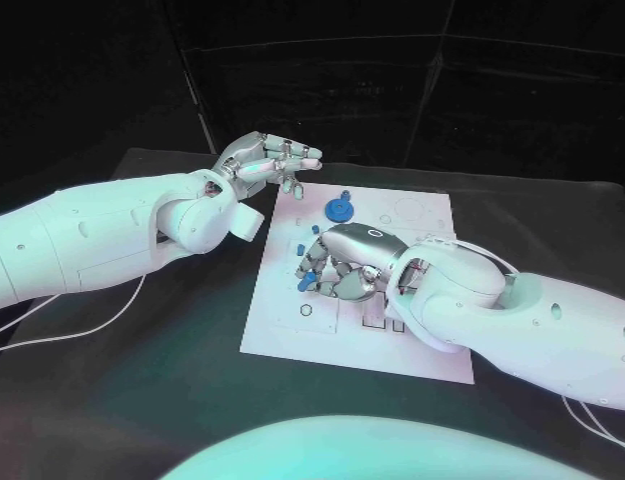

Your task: Assemble the parts on the task board

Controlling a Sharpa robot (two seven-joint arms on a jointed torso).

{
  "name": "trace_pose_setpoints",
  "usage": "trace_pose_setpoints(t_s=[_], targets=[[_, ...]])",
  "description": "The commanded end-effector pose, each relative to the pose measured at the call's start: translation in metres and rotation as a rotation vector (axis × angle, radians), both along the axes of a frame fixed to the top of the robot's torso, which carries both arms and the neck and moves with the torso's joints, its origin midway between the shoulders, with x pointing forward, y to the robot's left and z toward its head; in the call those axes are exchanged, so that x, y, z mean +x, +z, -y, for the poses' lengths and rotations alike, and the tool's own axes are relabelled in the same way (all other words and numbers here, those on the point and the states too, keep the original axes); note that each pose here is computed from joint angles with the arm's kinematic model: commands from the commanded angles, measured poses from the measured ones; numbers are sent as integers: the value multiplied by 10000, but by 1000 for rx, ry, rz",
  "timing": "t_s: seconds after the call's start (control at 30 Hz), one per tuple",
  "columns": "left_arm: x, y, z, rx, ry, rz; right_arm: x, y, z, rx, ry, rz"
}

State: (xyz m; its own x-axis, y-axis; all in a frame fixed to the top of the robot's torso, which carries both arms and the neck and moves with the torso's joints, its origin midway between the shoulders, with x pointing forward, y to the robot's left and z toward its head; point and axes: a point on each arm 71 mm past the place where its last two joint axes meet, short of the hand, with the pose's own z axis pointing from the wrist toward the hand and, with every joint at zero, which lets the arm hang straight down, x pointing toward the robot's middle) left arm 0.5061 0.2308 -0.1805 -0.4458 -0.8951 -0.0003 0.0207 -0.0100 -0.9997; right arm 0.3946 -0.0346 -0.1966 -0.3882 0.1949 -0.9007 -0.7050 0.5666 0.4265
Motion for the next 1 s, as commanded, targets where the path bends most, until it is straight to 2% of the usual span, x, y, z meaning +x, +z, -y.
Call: trace_pose_setpoints(t_s=[0.03, 0.23, 0.43, 1.0], targets=[[-3, 21, 22, -12, -9, 9, -20, -69, -36, -25, 53, -24], [-1, 21, 29, -12, -10, 9, -38, -206, -65, -63, 70, -50], [0, 19, 41, -12, -14, 7, -51, -278, -76, -100, 83, -74], [2, 18, 48, -13, -16, 6, -6, -321, -62, -147, 56, -46]])
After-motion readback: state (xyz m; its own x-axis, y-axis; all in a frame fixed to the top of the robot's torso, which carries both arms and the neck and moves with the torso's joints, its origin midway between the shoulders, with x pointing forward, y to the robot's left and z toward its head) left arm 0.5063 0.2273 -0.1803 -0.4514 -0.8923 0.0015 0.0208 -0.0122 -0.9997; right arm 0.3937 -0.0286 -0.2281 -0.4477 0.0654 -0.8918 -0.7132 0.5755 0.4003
